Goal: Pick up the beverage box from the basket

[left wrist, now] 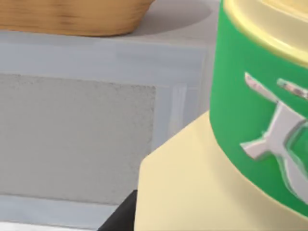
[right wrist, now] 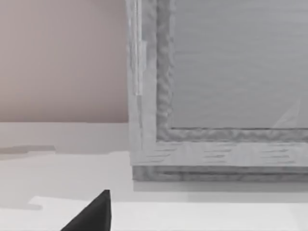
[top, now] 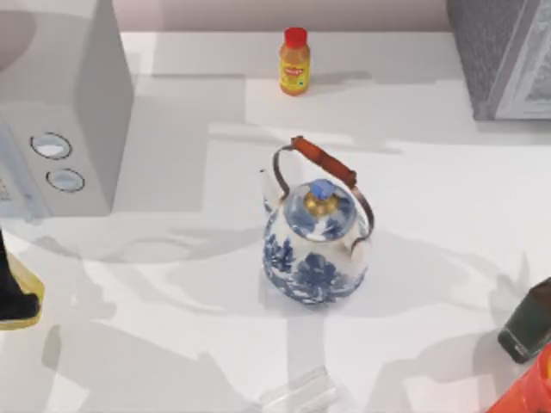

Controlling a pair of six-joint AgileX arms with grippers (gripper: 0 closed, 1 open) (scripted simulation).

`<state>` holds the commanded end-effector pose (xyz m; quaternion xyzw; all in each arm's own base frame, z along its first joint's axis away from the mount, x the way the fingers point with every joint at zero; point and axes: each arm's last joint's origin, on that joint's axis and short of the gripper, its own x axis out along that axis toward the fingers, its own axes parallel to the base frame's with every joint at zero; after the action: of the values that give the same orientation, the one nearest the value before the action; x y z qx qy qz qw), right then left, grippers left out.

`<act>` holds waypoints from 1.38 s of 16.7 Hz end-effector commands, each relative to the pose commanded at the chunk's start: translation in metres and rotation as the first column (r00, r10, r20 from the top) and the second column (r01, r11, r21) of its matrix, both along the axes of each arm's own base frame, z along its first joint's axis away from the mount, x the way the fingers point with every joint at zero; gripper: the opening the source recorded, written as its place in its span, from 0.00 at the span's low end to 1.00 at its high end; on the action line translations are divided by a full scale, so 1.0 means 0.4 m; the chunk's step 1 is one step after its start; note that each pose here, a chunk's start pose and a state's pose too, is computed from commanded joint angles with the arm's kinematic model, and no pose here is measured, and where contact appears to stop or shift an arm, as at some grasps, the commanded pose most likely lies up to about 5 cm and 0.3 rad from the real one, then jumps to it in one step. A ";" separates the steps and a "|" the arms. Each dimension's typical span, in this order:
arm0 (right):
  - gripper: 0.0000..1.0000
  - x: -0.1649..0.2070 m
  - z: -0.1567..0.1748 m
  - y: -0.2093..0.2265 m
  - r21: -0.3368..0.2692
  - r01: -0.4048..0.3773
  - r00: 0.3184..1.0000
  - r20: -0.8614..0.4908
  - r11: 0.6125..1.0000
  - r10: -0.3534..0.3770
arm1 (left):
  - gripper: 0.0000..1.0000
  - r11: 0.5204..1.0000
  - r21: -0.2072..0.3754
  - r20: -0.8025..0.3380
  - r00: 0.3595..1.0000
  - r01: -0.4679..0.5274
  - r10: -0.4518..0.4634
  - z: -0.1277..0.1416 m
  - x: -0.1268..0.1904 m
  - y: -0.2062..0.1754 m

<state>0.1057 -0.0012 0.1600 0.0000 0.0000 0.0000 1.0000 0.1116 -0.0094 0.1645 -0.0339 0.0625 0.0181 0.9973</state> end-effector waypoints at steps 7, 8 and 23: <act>1.00 0.000 0.000 0.000 0.000 0.000 1.000 0.000 1.000 0.000 | 0.00 0.990 -0.063 -0.170 0.978 -0.129 0.117 0.094 0.058 -0.104; 1.00 0.000 0.000 0.000 0.000 0.000 1.000 0.000 1.000 0.000 | 0.00 0.987 -0.057 -0.185 0.973 -0.148 0.136 0.106 0.068 -0.129; 1.00 0.000 0.000 0.000 0.000 0.000 1.000 0.000 1.000 0.000 | 0.00 0.963 0.075 -0.138 0.954 -0.259 0.267 0.122 0.095 -0.377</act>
<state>0.1057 -0.0012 0.1600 0.0000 0.0000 0.0000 1.0000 0.1495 -0.1601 0.2135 -0.0125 0.1303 0.1549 0.9792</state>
